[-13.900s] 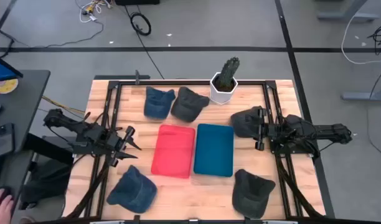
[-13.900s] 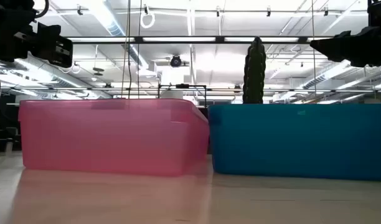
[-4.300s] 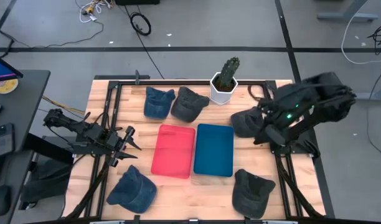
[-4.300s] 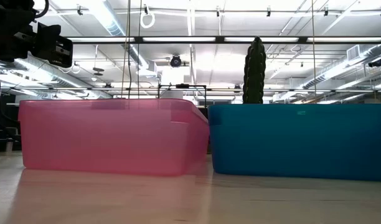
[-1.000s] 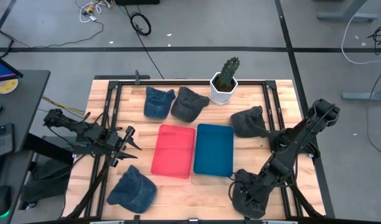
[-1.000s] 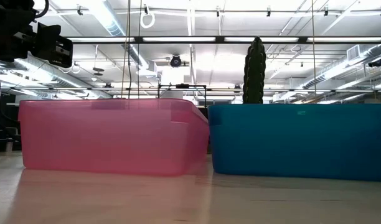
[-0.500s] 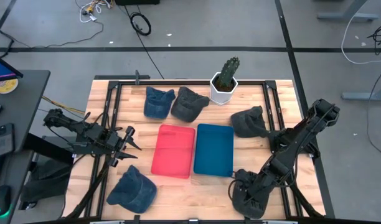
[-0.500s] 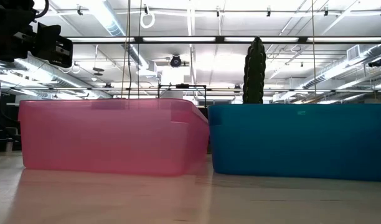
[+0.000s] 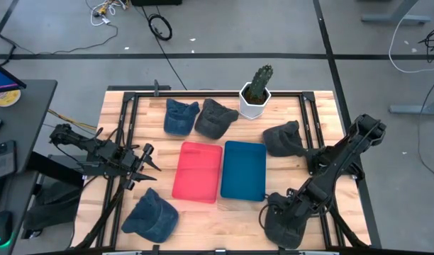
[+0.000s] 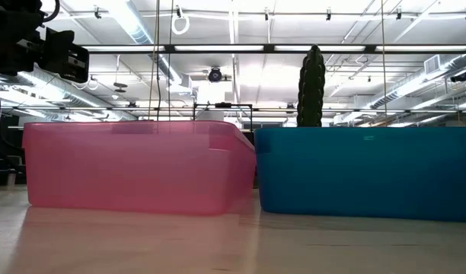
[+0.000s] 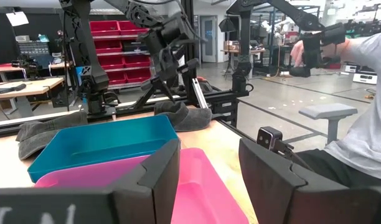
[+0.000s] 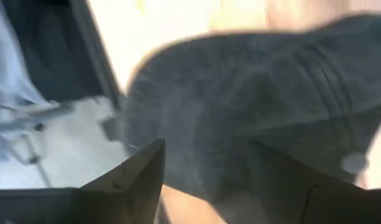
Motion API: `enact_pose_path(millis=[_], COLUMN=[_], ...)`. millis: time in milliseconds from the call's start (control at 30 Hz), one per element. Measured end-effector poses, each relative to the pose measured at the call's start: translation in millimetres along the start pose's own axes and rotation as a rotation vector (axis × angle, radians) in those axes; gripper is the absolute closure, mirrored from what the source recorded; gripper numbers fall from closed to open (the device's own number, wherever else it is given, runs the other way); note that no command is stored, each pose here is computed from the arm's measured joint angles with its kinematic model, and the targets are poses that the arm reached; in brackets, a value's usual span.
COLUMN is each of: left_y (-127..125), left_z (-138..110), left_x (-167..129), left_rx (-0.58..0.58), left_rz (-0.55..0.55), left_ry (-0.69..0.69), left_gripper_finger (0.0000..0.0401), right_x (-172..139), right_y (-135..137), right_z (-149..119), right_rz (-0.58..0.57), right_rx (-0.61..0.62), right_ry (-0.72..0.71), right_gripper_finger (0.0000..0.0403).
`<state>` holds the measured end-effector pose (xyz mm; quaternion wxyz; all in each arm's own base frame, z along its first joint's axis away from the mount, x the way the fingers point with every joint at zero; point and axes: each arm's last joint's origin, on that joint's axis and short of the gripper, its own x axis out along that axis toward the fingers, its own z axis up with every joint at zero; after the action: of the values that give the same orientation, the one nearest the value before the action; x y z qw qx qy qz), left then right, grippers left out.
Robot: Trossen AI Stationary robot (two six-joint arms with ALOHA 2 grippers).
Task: Pick & Place hat
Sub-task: Put the bottom black cap into the blue bin
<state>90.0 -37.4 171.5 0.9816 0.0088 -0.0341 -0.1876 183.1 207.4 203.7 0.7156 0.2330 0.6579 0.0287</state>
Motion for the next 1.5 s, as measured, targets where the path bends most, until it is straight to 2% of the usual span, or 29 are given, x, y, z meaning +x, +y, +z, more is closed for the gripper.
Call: enact_pose_path(millis=[100, 267, 367, 467, 567, 600, 767, 933, 1100, 1200, 1500], left_y=[0.0, 0.0, 0.0, 0.0, 0.0, 0.0, 0.0, 0.0, 0.0, 0.0, 0.0], left_z=[-0.1, 0.0, 0.0, 0.0, 0.1, 0.1, -0.1, 0.0, 0.0, -0.1, 0.0], left_x=[0.0, 0.0, 0.0, 0.0, 0.0, 0.0, 0.0, 0.0, 0.0, 0.0, 0.0], left_rx=[0.000, 0.000, 0.000, 0.000, 0.000, 0.000, 0.000, 0.000, 0.000, 0.000, 0.000], left_rz=[0.000, 0.000, 0.000, 0.000, 0.000, 0.000, 0.000, 0.000, 0.000, 0.000, 0.000], left_ry=[0.000, 0.000, 0.000, 0.000, -0.001, 0.000, 0.000, 0.000, 0.000, 0.001, 0.000], left_gripper_finger=[0.0231, 0.0231, 0.0231, 0.0231, 0.0231, 0.0231, 0.0231, 0.0231, 0.0231, 0.0231, 0.0231], right_x=[10.8, 26.5, 34.4, 39.7, 40.4, 39.3, 21.9, -8.4, -45.2, -67.3, -110.1], right_y=[-1.8, 2.2, 1.4, -0.8, 0.1, 0.4, 1.1, 3.5, 3.5, 2.5, -23.4], right_z=[-2.6, 0.7, 0.3, -0.2, 0.1, 0.2, -0.7, -2.9, -0.1, 6.4, 56.7], right_rz=[-0.050, -0.037, -0.047, -0.050, -0.032, -0.024, 0.016, 0.084, 0.024, -0.050, -0.141], right_rx=[-0.005, 0.010, 0.020, 0.014, -0.050, -0.072, -0.071, -0.092, -0.134, -0.185, -0.307], right_ry=[0.048, 0.071, 0.122, 0.198, 0.207, 0.204, 0.180, 0.127, 0.063, 0.040, -0.044], right_gripper_finger=[0.0170, 0.0172, 0.0192, 0.0251, 0.0359, 0.0380, 0.0396, 0.0399, 0.0401, 0.0401, 0.0402])
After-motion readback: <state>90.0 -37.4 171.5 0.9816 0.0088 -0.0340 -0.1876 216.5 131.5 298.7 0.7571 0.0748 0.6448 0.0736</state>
